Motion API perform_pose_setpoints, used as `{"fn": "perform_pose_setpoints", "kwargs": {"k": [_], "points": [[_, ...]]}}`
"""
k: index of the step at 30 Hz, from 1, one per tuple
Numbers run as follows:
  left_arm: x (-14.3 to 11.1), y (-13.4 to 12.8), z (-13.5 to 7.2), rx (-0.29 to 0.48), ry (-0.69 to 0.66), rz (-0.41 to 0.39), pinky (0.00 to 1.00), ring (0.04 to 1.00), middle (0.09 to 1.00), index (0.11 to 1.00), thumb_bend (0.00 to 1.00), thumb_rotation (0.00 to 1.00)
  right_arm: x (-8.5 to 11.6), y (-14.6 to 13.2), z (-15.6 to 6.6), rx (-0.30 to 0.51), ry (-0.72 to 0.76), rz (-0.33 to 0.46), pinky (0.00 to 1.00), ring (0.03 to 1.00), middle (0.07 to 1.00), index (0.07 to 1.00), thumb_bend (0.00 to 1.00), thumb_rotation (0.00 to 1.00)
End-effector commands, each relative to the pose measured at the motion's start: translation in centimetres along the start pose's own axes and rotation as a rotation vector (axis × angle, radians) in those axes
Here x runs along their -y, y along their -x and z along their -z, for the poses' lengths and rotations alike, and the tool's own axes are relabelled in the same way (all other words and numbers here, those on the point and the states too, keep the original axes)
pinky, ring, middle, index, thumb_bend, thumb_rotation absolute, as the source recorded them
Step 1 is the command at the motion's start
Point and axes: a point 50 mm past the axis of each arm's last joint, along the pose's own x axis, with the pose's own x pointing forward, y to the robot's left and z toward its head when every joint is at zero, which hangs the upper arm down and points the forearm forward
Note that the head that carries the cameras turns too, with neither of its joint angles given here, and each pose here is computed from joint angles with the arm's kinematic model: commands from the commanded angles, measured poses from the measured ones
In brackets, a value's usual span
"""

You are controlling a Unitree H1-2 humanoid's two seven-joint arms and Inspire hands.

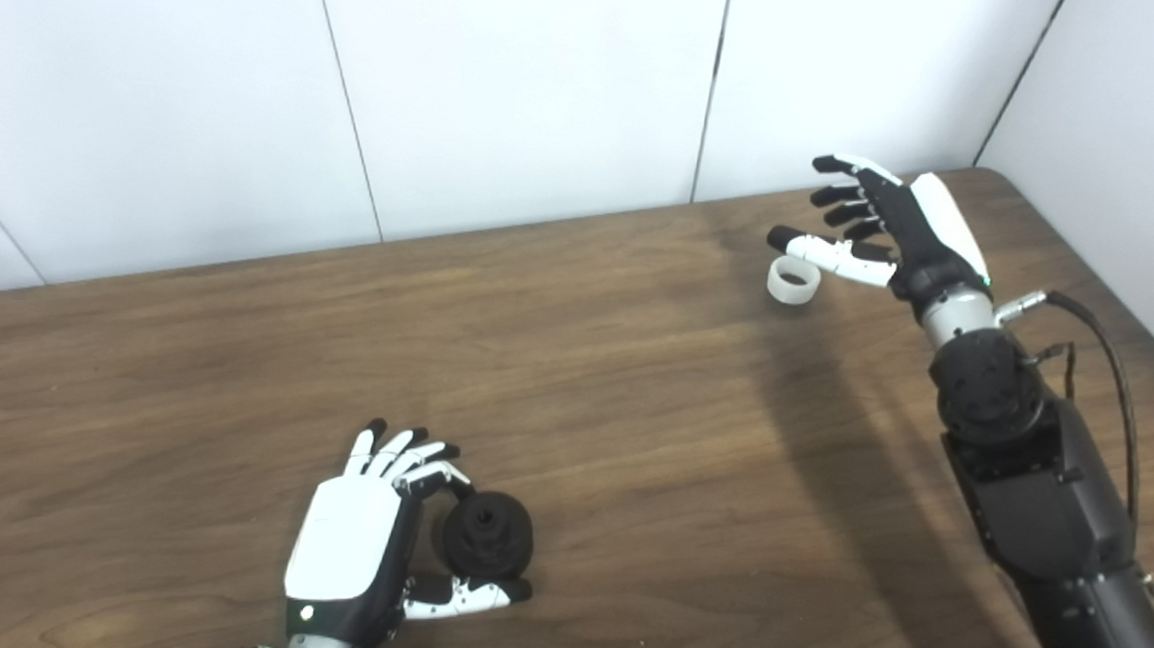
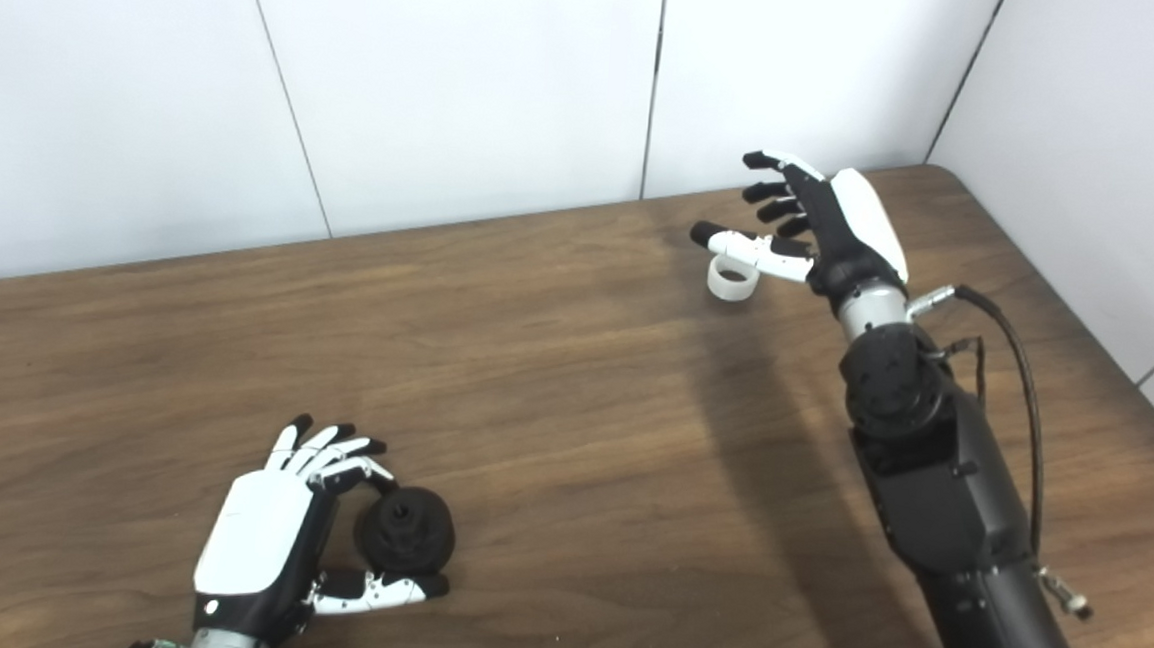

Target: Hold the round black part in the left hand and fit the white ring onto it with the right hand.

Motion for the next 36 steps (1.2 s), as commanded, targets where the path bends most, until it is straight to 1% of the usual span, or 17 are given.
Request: {"fn": "perform_pose_setpoints", "kwargs": {"k": [1, 3, 5, 7, 11, 19, 20, 22, 23, 25, 28, 36], "points": [[1.6, 1.8, 2.2, -0.065, -0.057, 0.081, 1.0, 0.89, 0.79, 0.484, 0.52, 0.06, 2.2, -1.5, -1.4, 0.052, 0.009, 0.039, 0.83, 0.881, 0.885, 0.786, 0.75, 0.45], [1.7, 1.8, 2.2, -0.062, -0.055, 0.076, 1.0, 0.886, 0.788, 0.484, 0.52, 0.05, 2.5, -2.0, -1.1, 0.037, 0.022, 0.035, 0.83, 0.89, 0.893, 0.77, 0.78, 0.41], [1.7, 1.8, 2.1, -0.063, -0.055, 0.074, 1.0, 0.885, 0.787, 0.484, 0.52, 0.05, 2.8, -2.5, -0.7, 0.023, 0.038, 0.025, 0.83, 0.896, 0.905, 0.758, 0.81, 0.34], [1.8, 1.9, 2.1, -0.063, -0.055, 0.074, 1.0, 0.884, 0.786, 0.484, 0.52, 0.06, 3.1, -2.9, -0.4, 0.015, 0.051, 0.017, 0.85, 0.907, 0.915, 0.751, 0.83, 0.3], [1.9, 1.9, 2.1, -0.066, -0.054, 0.075, 1.0, 0.889, 0.79, 0.484, 0.52, 0.06, 3.5, -3.9, 0.2, -0.027, 0.12, -0.029, 0.85, 0.928, 0.951, 0.754, 0.86, 0.28], [1.9, 2.0, 2.1, -0.067, -0.049, 0.071, 1.0, 0.884, 0.787, 0.483, 0.52, 0.05, 3.8, -5.9, -0.2, -0.073, 0.268, -0.131, 0.88, 0.996, 0.995, 0.758, 0.9, 0.28], [1.9, 2.0, 2.1, -0.069, -0.049, 0.072, 1.0, 0.884, 0.787, 0.483, 0.52, 0.05, 3.8, -6.2, -0.3, -0.076, 0.284, -0.141, 0.91, 0.999, 0.998, 0.761, 0.91, 0.3], [1.8, 2.0, 2.1, -0.071, -0.05, 0.075, 1.0, 0.888, 0.789, 0.483, 0.52, 0.05, 3.8, -6.7, -0.5, -0.081, 0.313, -0.159, 0.93, 1.0, 1.0, 0.761, 0.91, 0.3], [1.8, 2.1, 2.1, -0.071, -0.049, 0.075, 1.0, 0.888, 0.79, 0.483, 0.52, 0.05, 3.8, -6.9, -0.6, -0.082, 0.327, -0.167, 0.97, 1.0, 1.0, 0.76, 0.91, 0.3], [1.8, 2.1, 2.1, -0.07, -0.049, 0.075, 1.0, 0.885, 0.789, 0.483, 0.52, 0.05, 3.6, -7.3, -0.9, -0.086, 0.357, -0.183, 0.99, 1.0, 1.0, 0.759, 0.91, 0.3], [1.9, 2.1, 2.2, -0.066, -0.051, 0.072, 1.0, 0.881, 0.787, 0.484, 0.52, 0.05, 3.1, -7.9, -1.2, -0.09, 0.393, -0.198, 1.0, 1.0, 1.0, 0.756, 0.92, 0.31], [1.9, 2.2, 2.1, -0.069, -0.043, 0.07, 1.0, 0.877, 0.785, 0.484, 0.52, 0.05, 1.8, -9.2, -1.5, -0.114, 0.407, -0.216, 1.0, 1.0, 1.0, 0.735, 0.93, 0.29]]}}
